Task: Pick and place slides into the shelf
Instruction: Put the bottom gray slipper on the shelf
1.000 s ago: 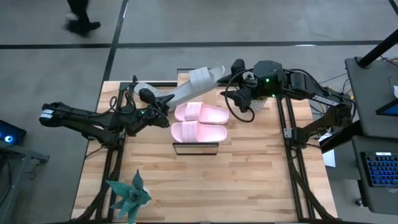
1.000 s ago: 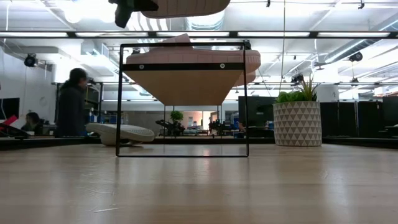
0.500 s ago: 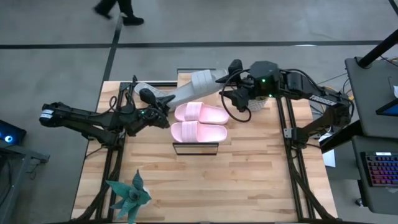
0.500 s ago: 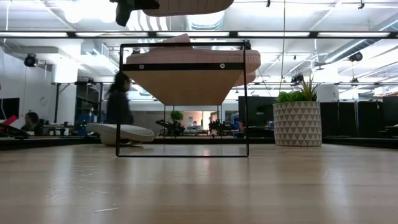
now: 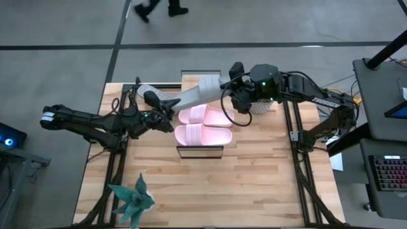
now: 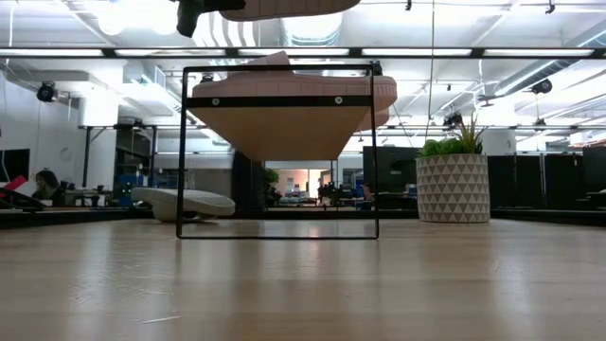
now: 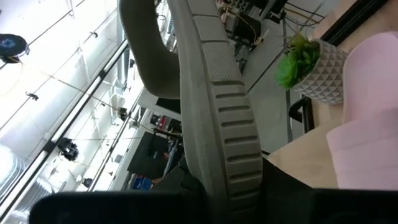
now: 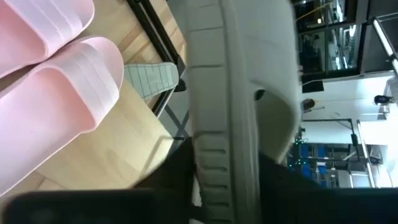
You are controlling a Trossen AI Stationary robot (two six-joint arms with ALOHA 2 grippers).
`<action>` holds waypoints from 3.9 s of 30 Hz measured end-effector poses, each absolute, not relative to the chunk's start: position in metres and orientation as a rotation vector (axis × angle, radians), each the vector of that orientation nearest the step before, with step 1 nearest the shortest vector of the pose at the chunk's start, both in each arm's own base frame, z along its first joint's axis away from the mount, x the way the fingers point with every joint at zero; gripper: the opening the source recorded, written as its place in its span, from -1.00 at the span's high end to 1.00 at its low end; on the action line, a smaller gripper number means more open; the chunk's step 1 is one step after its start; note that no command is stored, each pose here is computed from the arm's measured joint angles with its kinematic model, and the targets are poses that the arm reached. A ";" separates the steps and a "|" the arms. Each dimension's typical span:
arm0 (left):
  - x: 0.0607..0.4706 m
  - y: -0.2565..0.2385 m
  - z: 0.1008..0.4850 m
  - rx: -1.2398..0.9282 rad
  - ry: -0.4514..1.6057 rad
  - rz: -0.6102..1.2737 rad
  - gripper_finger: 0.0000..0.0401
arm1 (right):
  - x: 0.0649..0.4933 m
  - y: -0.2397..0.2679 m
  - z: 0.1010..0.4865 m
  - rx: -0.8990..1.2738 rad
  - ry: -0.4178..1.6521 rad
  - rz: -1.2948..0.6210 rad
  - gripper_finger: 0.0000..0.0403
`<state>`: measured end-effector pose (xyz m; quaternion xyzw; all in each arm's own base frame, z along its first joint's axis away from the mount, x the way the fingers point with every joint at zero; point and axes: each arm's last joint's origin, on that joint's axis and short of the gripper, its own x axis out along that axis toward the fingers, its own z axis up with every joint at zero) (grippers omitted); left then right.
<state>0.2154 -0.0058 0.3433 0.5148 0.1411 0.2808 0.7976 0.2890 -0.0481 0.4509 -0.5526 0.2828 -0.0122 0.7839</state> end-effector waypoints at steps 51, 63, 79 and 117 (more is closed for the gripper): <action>0.172 -0.002 0.362 0.655 0.074 0.597 -0.13 | 0.248 -0.125 0.290 -1.255 0.477 -0.130 0.90; 0.181 -0.003 0.356 0.671 0.108 0.586 -0.13 | 0.260 -0.142 0.254 -1.290 0.538 -0.219 0.90; 0.183 -0.003 0.355 0.675 0.113 0.585 -0.13 | 0.263 -0.149 0.230 -1.260 0.661 -0.142 0.90; 0.184 -0.003 0.354 0.702 0.127 0.582 -0.13 | 0.270 -0.143 0.275 -0.565 0.807 -0.081 0.15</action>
